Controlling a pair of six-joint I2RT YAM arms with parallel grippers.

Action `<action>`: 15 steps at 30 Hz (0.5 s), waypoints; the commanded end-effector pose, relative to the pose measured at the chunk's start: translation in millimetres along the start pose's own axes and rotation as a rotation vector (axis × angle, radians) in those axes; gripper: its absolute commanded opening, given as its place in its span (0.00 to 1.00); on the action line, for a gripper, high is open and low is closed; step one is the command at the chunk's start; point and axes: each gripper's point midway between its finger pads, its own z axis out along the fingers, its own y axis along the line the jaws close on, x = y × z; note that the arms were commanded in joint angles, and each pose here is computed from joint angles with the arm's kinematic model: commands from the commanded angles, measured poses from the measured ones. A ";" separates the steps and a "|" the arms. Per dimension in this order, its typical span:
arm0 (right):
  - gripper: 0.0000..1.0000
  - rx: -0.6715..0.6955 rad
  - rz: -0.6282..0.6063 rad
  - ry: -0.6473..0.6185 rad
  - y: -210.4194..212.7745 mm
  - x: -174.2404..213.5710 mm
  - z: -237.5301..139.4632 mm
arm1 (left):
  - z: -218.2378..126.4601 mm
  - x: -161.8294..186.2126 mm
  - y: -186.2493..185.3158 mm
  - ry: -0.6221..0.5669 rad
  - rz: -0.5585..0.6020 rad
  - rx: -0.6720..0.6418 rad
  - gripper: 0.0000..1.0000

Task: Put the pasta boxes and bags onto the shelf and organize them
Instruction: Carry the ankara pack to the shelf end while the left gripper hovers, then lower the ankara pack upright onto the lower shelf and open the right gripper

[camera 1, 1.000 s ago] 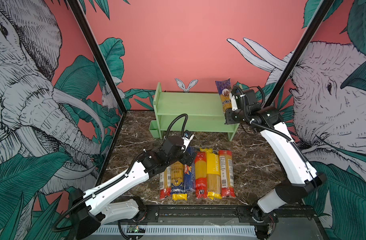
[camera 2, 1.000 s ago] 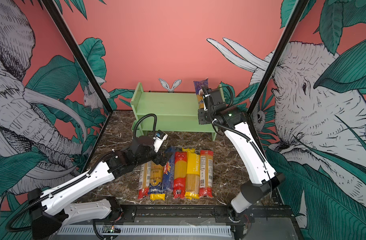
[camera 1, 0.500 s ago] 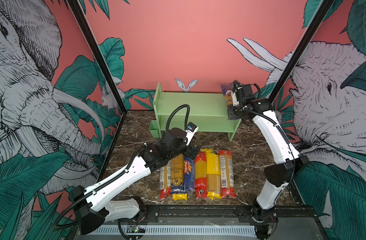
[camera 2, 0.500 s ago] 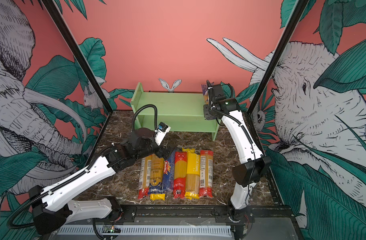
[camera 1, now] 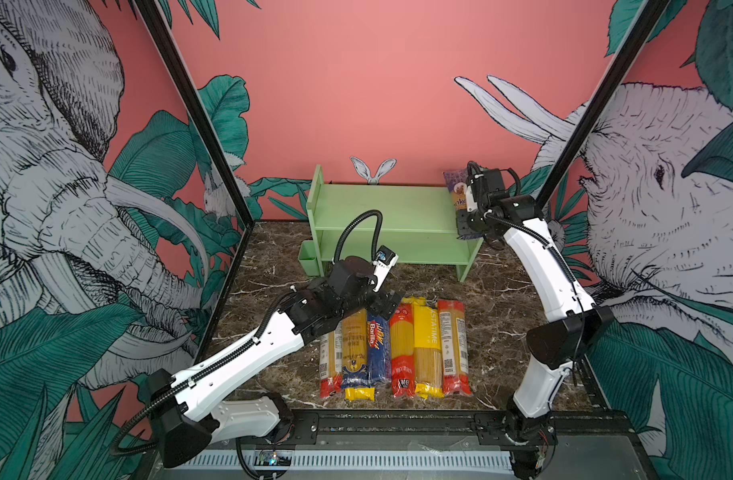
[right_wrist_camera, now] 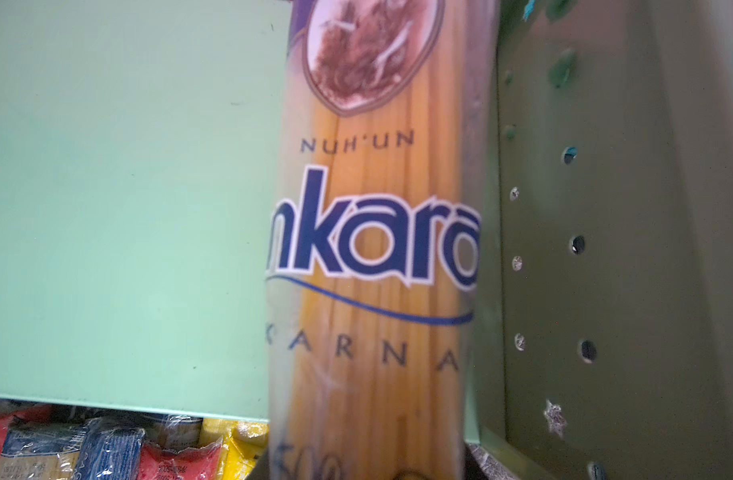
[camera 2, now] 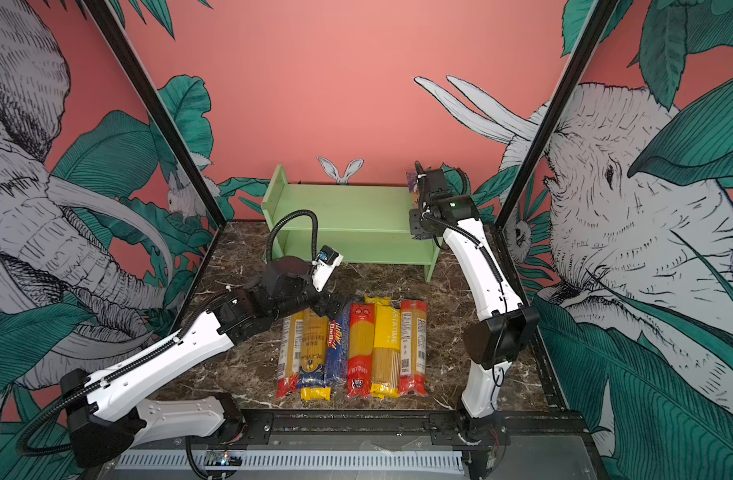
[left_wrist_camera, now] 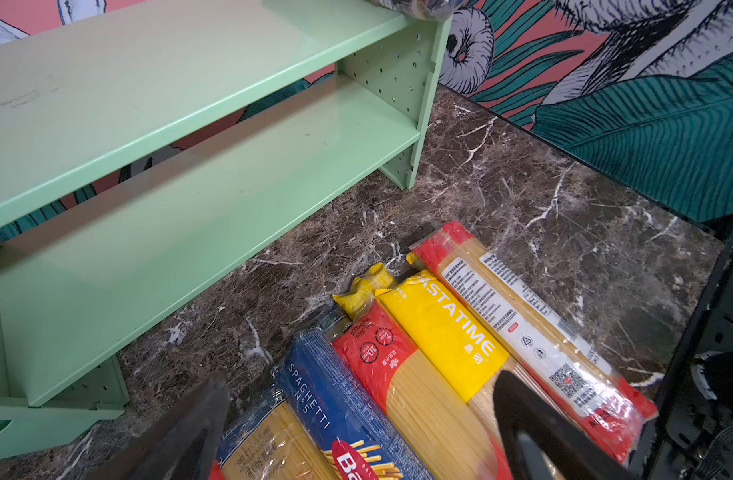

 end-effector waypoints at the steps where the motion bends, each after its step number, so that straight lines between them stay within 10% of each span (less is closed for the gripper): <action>1: 0.39 0.016 0.059 -0.186 -10.1 -46.6 -19.0 | -8.4 2.7 1.2 -0.009 0.008 -0.004 0.99; 9: 0.55 0.030 0.075 -0.182 -15.9 -45.9 -14.7 | -9.8 4.2 1.8 -0.010 0.007 -0.006 0.99; 15: 0.49 0.025 0.077 -0.173 -15.8 -44.2 -11.4 | -9.8 5.7 2.3 -0.008 0.004 -0.009 0.99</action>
